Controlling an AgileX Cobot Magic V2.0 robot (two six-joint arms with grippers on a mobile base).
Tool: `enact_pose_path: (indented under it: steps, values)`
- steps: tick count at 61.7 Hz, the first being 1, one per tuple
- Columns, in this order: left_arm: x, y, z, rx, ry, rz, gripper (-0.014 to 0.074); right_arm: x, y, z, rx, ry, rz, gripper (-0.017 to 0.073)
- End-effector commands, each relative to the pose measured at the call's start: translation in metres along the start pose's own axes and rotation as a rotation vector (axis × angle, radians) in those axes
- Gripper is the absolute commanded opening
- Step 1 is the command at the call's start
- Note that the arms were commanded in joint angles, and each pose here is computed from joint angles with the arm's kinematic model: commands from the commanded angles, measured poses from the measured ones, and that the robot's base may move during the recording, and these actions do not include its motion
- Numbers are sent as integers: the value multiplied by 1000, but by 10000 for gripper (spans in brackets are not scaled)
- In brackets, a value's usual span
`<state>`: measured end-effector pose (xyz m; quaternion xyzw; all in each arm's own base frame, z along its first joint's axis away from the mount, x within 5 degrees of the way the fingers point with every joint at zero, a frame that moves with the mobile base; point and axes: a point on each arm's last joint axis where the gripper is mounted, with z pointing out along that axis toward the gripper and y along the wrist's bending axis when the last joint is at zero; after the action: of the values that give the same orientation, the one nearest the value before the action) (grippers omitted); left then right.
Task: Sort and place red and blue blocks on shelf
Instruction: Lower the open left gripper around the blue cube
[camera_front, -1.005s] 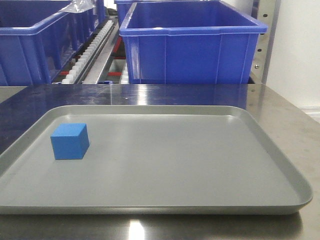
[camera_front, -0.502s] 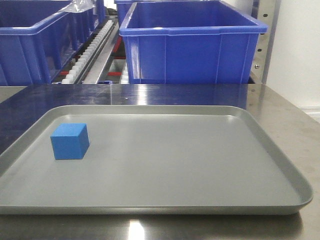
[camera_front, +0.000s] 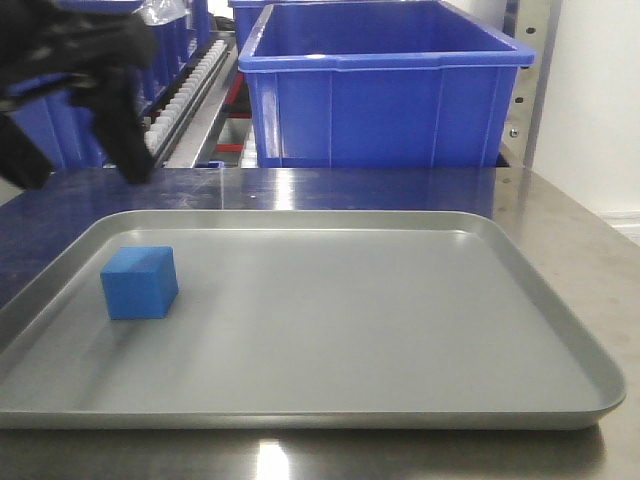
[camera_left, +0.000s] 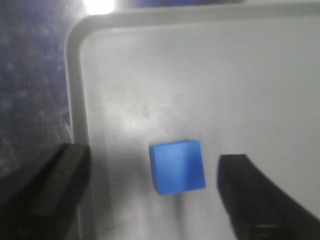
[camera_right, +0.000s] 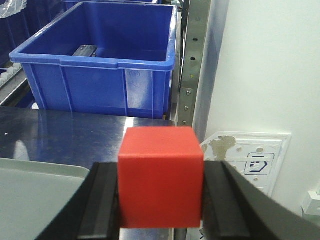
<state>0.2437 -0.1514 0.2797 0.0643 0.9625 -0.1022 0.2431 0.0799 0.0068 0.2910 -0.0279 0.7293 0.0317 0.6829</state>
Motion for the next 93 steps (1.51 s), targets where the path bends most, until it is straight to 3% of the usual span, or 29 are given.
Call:
enact_pose_path:
  steps: [1,12,23,44,93]
  values:
    - [-15,-13,-9,-5,0,-38,671,-17,0,-2,8,-112,-12,121]
    - [-30,-29,-4,-61,139,-114,671,-17,0,-2,8,-112,-12,121]
    - [-41,-33,4,-123,202,-132,671,-17,0,-2,8,-112,-12,121]
    - [-32,-47,26,-146,263,-82,671,-17,0,-2,8,-112,-12,121]
    - [-24,-36,44,-143,259,-102,671,-17,0,-2,8,-112,-12,121]
